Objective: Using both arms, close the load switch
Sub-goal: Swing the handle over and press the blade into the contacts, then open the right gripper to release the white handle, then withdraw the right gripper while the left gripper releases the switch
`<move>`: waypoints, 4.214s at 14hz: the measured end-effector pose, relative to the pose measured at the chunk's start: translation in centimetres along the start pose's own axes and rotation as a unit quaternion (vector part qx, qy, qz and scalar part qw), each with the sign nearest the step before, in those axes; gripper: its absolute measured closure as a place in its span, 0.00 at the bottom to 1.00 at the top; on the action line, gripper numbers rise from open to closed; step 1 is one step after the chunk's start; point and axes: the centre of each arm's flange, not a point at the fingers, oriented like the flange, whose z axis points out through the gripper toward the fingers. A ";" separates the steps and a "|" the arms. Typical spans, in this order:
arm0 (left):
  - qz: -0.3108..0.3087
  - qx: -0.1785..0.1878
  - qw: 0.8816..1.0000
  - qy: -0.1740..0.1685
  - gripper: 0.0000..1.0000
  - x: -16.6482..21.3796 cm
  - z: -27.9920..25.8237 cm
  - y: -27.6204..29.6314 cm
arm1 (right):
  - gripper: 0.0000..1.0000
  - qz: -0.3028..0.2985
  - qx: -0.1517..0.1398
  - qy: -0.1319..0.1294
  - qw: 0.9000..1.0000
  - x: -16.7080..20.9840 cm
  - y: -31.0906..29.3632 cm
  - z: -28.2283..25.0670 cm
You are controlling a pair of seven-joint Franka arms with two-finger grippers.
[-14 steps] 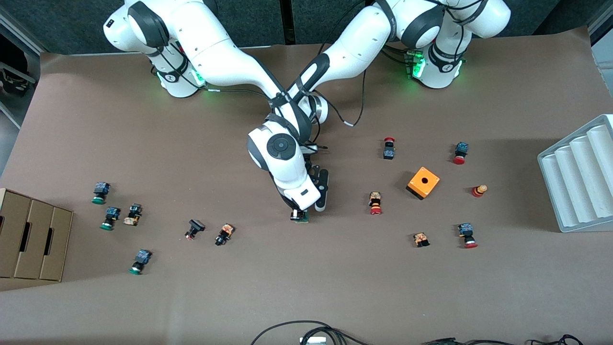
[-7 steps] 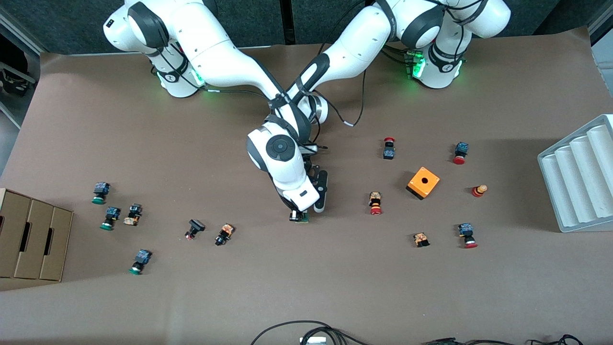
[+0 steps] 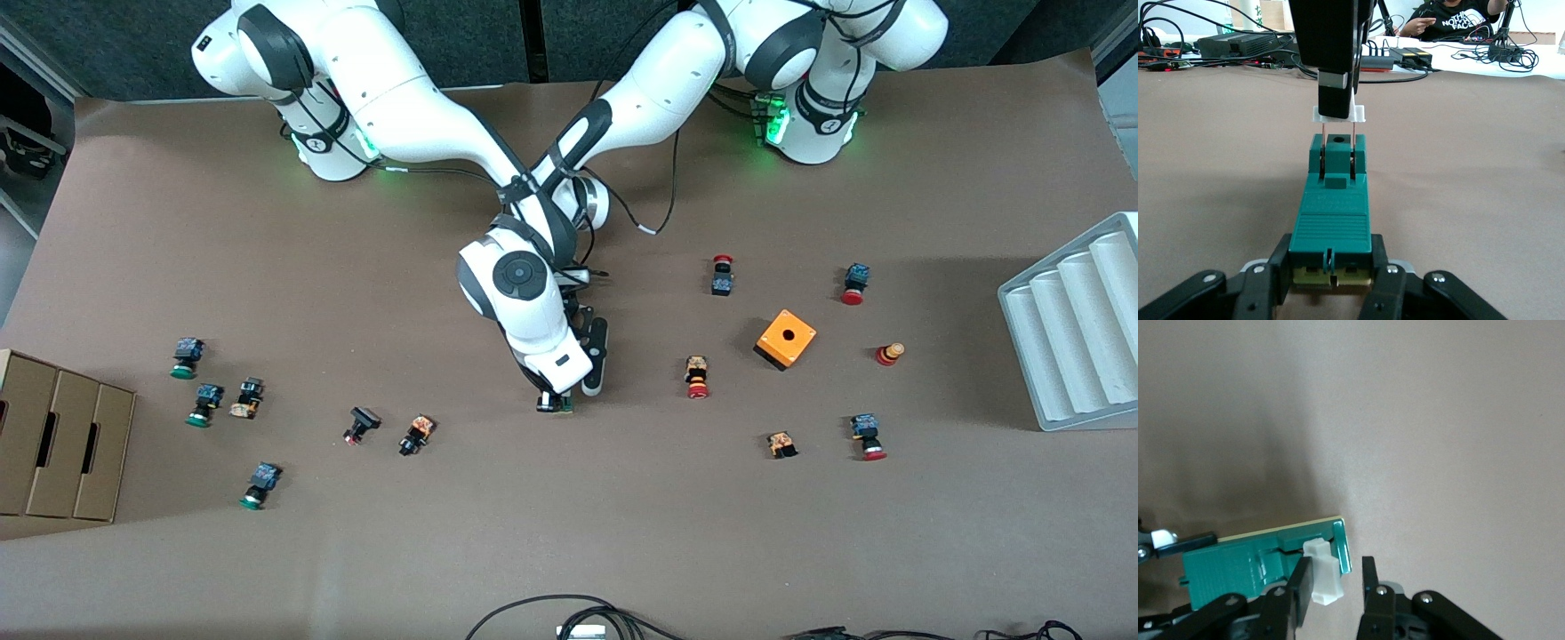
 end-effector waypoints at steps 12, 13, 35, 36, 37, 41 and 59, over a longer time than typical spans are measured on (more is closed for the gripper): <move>0.000 0.000 1.000 0.000 0.52 0.0 0.0 0.0 | 0.63 0.000 -0.010 0.006 1.000 0.1 0.5 0.5; 0.000 0.000 1.000 0.000 0.52 0.0 0.0 0.0 | 0.63 0.001 -0.010 0.006 1.000 0.1 0.5 0.5; 0.000 0.000 1.000 0.000 0.52 0.0 0.0 0.0 | 0.63 0.006 -0.020 0.010 1.000 -0.2 1.5 1.3; 0.000 0.000 1.000 0.000 0.52 0.0 0.0 0.0 | 0.63 0.006 -0.020 0.010 1.000 -0.3 1.5 1.4; 0.000 0.000 1.000 0.000 0.52 0.0 0.0 0.0 | 0.63 0.006 -0.020 0.010 1.000 -0.3 1.5 1.5; 0.000 0.000 1.000 0.000 0.52 0.0 0.0 0.0 | 0.63 0.005 -0.023 0.011 1.000 -0.3 1.5 1.8; 0.001 -0.001 1.000 -0.001 0.37 -0.1 0.0 0.0 | 0.00 0.087 -0.025 0.052 0.995 0.2 4.7 -6.2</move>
